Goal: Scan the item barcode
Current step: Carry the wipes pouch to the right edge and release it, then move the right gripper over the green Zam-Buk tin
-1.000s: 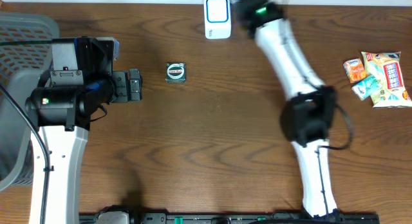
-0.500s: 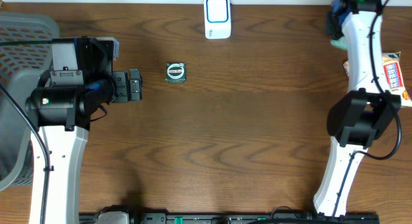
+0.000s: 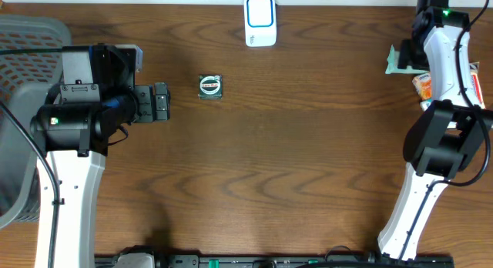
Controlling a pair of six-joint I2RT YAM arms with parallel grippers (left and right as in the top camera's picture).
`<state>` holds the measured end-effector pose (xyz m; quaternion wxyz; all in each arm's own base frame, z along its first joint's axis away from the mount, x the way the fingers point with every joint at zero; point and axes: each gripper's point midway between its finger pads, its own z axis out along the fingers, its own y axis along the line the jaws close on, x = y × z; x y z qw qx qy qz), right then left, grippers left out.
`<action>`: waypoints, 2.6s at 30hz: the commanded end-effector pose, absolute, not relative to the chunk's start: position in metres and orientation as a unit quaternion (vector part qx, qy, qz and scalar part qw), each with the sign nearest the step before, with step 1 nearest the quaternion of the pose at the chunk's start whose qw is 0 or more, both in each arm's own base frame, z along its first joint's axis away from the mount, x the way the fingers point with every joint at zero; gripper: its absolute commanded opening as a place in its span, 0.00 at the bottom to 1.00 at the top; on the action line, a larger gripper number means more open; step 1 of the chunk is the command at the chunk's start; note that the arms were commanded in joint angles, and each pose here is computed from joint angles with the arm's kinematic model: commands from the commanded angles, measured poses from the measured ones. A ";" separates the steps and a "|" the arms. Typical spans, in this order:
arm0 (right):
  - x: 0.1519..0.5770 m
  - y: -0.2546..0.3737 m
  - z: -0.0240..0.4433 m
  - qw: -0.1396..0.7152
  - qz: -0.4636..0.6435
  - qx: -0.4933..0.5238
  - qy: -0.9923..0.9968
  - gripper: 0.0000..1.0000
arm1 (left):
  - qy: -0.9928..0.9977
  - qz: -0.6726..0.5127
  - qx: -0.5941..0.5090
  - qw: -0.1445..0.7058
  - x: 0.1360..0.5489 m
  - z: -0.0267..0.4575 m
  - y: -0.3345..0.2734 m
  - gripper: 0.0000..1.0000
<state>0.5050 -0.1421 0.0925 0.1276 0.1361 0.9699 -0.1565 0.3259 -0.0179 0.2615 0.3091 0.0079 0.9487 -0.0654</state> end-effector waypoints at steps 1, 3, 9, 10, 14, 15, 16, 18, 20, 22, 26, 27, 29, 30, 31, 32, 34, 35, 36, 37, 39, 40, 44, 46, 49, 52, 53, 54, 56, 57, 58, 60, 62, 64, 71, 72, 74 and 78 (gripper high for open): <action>0.524 -0.066 0.092 0.148 -0.006 0.098 0.984 0.67 | 0.949 -0.060 0.009 0.311 0.327 0.263 -0.015 0.98; 0.531 -0.017 0.098 0.156 0.105 0.070 0.980 0.70 | 0.949 -0.060 0.009 0.311 0.327 0.263 -0.015 0.98; 0.535 0.119 0.145 0.173 0.378 -0.041 0.908 0.89 | 0.949 -0.060 0.009 0.311 0.327 0.263 -0.015 0.98; 0.535 0.133 0.147 0.175 0.384 -0.051 0.905 0.91 | 0.949 -0.060 0.009 0.311 0.327 0.263 -0.015 0.98; 0.528 0.196 0.147 0.178 0.380 -0.106 0.901 0.92 | 0.949 -0.060 0.009 0.311 0.327 0.263 -0.015 0.98; 0.526 0.209 0.145 0.178 0.370 -0.112 0.905 0.92 | 0.949 -0.060 0.009 0.311 0.327 0.263 -0.015 0.98; 0.525 0.222 0.141 0.179 0.354 -0.109 0.912 0.92 | 0.949 -0.060 0.009 0.311 0.327 0.263 -0.015 0.98; 0.526 0.242 0.131 0.183 0.302 -0.079 0.932 0.94 | 0.949 -0.060 0.009 0.311 0.327 0.263 -0.015 0.98; 0.524 0.264 0.127 0.199 0.265 -0.069 0.941 0.96 | 0.949 -0.060 0.009 0.311 0.327 0.263 -0.015 0.98; 0.519 0.292 0.127 0.222 0.243 -0.093 0.940 0.96 | 0.949 -0.060 0.009 0.311 0.327 0.263 -0.015 0.98; 0.509 0.338 0.129 0.276 0.187 -0.111 0.936 0.98 | 0.949 -0.060 0.009 0.311 0.327 0.263 -0.015 0.98; 0.507 0.345 0.130 0.287 0.172 -0.103 0.937 0.99 | 0.949 -0.060 0.009 0.311 0.327 0.263 -0.015 0.98; 0.503 0.354 0.130 0.310 0.138 -0.085 0.937 0.99 | 0.949 -0.060 0.009 0.311 0.327 0.263 -0.015 0.98; 0.501 0.356 0.128 0.319 0.123 -0.075 0.937 0.99 | 0.949 -0.060 0.009 0.311 0.327 0.263 -0.015 0.98; 0.499 0.359 0.127 0.326 0.114 -0.067 0.936 0.99 | 0.949 -0.060 0.009 0.311 0.327 0.263 -0.015 0.98; 0.496 0.364 0.127 0.332 0.110 -0.064 0.935 0.99 | 0.949 -0.060 0.009 0.311 0.327 0.263 -0.015 0.97; 0.492 0.376 0.123 0.337 0.114 -0.073 0.932 0.99 | 0.949 -0.060 0.009 0.311 0.327 0.263 -0.015 0.98; 0.491 0.382 0.121 0.338 0.116 -0.076 0.931 0.99 | 0.949 -0.060 0.009 0.311 0.327 0.263 -0.015 0.98; 0.490 0.386 0.116 0.338 0.117 -0.079 0.931 0.99 | 0.949 -0.060 0.009 0.311 0.327 0.263 -0.015 0.98; 0.489 0.389 0.112 0.336 0.117 -0.082 0.931 0.99 | 0.949 -0.060 0.009 0.311 0.327 0.263 -0.015 0.98; 0.487 0.393 0.099 0.329 0.114 -0.085 0.933 0.99 | 0.949 -0.060 0.009 0.311 0.327 0.263 -0.015 0.98; 0.486 0.394 0.090 0.324 0.111 -0.087 0.936 0.99 | 0.949 -0.060 0.009 0.311 0.327 0.263 -0.015 0.98; 0.484 0.397 0.063 0.305 0.110 -0.086 0.942 0.99 | 0.949 -0.060 0.009 0.311 0.327 0.263 -0.015 0.98; 0.483 0.405 0.051 0.296 0.124 -0.093 0.943 0.99 | 0.949 -0.060 0.009 0.311 0.327 0.263 -0.015 0.98; 0.480 0.415 0.037 0.288 0.137 -0.100 0.942 0.99 | 0.949 -0.060 0.009 0.311 0.327 0.263 -0.015 0.98; 0.478 0.419 0.029 0.287 0.135 -0.103 0.943 0.99 | 0.949 -0.060 0.009 0.311 0.327 0.263 -0.015 0.98; 0.478 0.418 0.027 0.288 0.132 -0.103 0.943 0.99 | 0.949 -0.060 0.009 0.311 0.327 0.263 -0.015 0.98; 0.479 0.415 0.022 0.289 0.121 -0.101 0.944 0.99 | 0.949 -0.060 0.009 0.311 0.327 0.263 -0.015 0.98; 0.479 0.408 0.016 0.289 0.101 -0.097 0.947 0.99 | 0.949 -0.060 0.009 0.311 0.327 0.263 -0.015 0.97; 0.479 0.405 0.014 0.288 0.092 -0.096 0.948 0.99 | 0.949 -0.060 0.009 0.311 0.327 0.263 -0.015 0.98; 0.478 0.400 0.012 0.286 0.081 -0.094 0.950 0.99 | 0.949 -0.060 0.009 0.311 0.327 0.263 -0.015 0.98; 0.478 0.392 0.010 0.285 0.060 -0.092 0.952 0.99 | 0.949 -0.060 0.009 0.311 0.327 0.263 -0.015 0.98; 0.477 0.384 0.008 0.283 0.044 -0.089 0.954 0.97 | 0.949 -0.060 0.009 0.311 0.327 0.263 -0.015 0.98; 0.476 0.377 0.005 0.276 0.030 -0.088 0.957 0.95 | 0.949 -0.060 0.009 0.311 0.327 0.263 -0.015 0.98; 0.469 0.358 -0.003 0.246 0.003 -0.087 0.965 0.82 | 0.949 -0.060 0.009 0.311 0.327 0.263 -0.015 0.98; 0.468 0.356 -0.002 0.244 0.001 -0.087 0.966 0.81 | 0.949 -0.060 0.009 0.311 0.327 0.263 -0.015 0.98; 0.465 0.353 0.002 0.239 -0.003 -0.088 0.967 0.80 | 0.949 -0.060 0.009 0.311 0.327 0.263 -0.015 0.98; 0.466 0.348 0.023 0.243 -0.001 -0.085 0.966 0.79 | 0.949 -0.060 0.009 0.311 0.327 0.263 -0.015 0.98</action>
